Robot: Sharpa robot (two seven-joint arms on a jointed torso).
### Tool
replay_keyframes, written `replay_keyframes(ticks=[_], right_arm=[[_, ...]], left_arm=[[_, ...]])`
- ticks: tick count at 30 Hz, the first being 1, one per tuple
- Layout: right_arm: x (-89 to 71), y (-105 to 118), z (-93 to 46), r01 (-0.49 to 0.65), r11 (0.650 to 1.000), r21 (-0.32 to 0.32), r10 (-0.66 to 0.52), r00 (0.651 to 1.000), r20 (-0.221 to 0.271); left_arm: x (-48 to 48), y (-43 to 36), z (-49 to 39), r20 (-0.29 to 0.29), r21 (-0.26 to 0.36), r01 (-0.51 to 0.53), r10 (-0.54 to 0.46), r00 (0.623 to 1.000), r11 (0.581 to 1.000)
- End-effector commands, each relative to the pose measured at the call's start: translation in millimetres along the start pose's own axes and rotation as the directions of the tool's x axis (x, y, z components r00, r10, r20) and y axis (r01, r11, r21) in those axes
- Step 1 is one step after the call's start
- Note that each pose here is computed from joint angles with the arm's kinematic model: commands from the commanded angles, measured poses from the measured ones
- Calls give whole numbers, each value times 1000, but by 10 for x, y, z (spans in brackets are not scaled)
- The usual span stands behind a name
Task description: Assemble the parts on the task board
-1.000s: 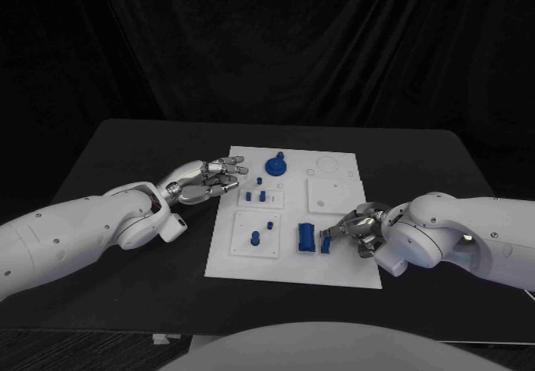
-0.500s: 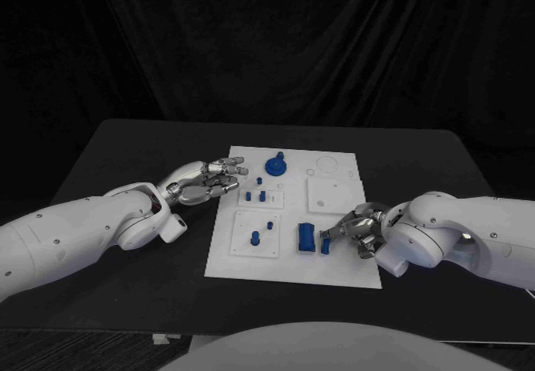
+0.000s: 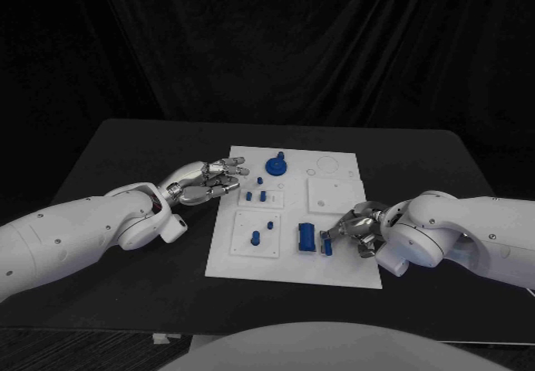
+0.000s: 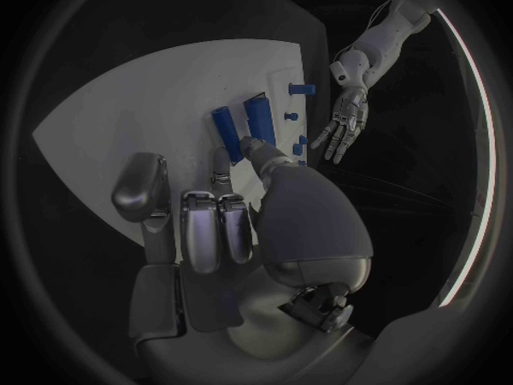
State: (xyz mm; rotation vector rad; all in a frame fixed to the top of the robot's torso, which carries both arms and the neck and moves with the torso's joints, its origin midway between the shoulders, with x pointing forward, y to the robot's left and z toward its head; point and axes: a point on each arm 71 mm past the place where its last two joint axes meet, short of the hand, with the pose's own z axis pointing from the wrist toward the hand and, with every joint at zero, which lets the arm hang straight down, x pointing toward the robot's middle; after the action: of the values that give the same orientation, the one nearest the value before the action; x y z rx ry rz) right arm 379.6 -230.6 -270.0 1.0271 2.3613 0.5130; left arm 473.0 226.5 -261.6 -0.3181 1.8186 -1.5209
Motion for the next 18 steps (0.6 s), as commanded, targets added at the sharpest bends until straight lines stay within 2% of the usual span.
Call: replay_keyframes(ticks=[1,18], right_arm=[[4,-27,13,7,1000,14,-7,1000,16],[-19,-34,2,-14,1000,10,13,999,42]], left_arm=[[16,-7,6,-7,12,16,-16,1000,1000],[25,3,4,-10,7,19,-19,1000,1000]])
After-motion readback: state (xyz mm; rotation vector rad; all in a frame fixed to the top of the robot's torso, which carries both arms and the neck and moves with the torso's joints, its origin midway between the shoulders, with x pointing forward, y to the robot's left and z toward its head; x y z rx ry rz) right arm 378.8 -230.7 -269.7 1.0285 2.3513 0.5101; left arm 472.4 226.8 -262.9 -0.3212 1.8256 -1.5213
